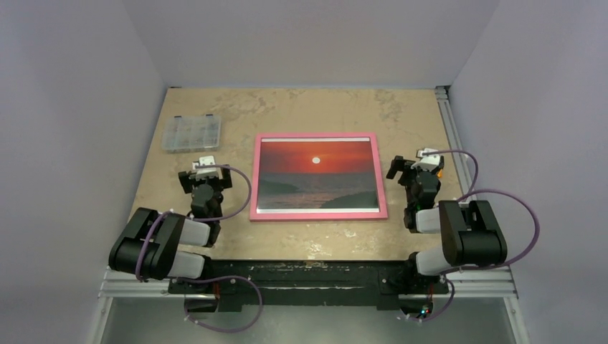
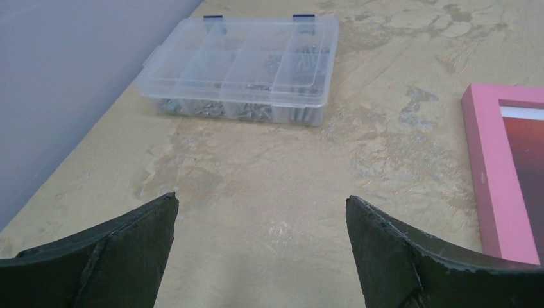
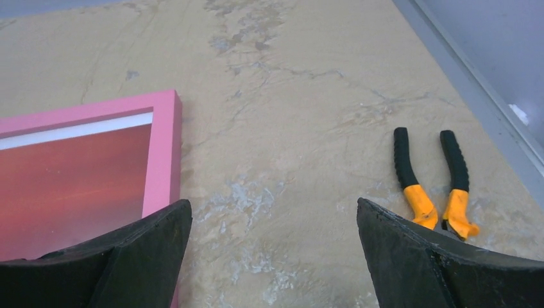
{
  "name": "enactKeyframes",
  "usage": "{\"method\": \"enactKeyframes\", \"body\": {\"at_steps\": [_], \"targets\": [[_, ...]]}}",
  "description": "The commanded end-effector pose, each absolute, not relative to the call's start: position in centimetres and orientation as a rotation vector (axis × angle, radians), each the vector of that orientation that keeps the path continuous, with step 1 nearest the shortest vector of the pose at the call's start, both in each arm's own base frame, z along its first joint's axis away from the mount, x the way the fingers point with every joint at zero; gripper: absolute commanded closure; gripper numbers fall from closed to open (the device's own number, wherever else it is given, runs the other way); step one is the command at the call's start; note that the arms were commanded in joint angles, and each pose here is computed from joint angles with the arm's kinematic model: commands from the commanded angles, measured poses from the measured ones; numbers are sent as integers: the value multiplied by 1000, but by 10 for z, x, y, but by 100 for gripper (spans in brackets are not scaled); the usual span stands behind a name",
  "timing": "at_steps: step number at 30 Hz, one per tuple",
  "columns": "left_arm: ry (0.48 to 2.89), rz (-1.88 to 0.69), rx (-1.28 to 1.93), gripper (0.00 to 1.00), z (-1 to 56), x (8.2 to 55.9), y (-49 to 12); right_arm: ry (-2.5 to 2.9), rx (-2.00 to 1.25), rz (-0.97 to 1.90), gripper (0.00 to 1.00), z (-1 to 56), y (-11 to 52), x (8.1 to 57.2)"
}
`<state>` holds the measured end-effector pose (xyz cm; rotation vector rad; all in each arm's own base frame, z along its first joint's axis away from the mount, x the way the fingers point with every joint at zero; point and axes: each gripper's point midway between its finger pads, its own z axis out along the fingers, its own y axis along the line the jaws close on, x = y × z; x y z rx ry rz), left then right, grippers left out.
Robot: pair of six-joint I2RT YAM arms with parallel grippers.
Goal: Put the photo into the frame
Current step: Reset both arms
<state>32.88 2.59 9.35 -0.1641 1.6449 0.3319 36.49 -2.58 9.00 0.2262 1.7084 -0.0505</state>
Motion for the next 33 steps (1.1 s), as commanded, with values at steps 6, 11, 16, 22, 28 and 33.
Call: {"method": "enactKeyframes", "body": {"at_steps": [6,11,16,22,28,33], "targets": [[1552,277,-125,0,128,356,13,1648,186,-56,3,104,-24,385],[1561,286,-149,0,130,361,16,1679,106,-22,3,102,-13,390],[1561,288,-146,0,130,361,16,1687,91,-18,3,101,-11,391],[1566,289,-146,0,130,362,16,1686,92,-18,2,101,-11,391],[1571,289,-140,0,129,363,15,1687,92,-18,2,101,-11,391],[1604,265,-138,0,127,366,16,1687,92,-19,2,101,-11,391]]}}
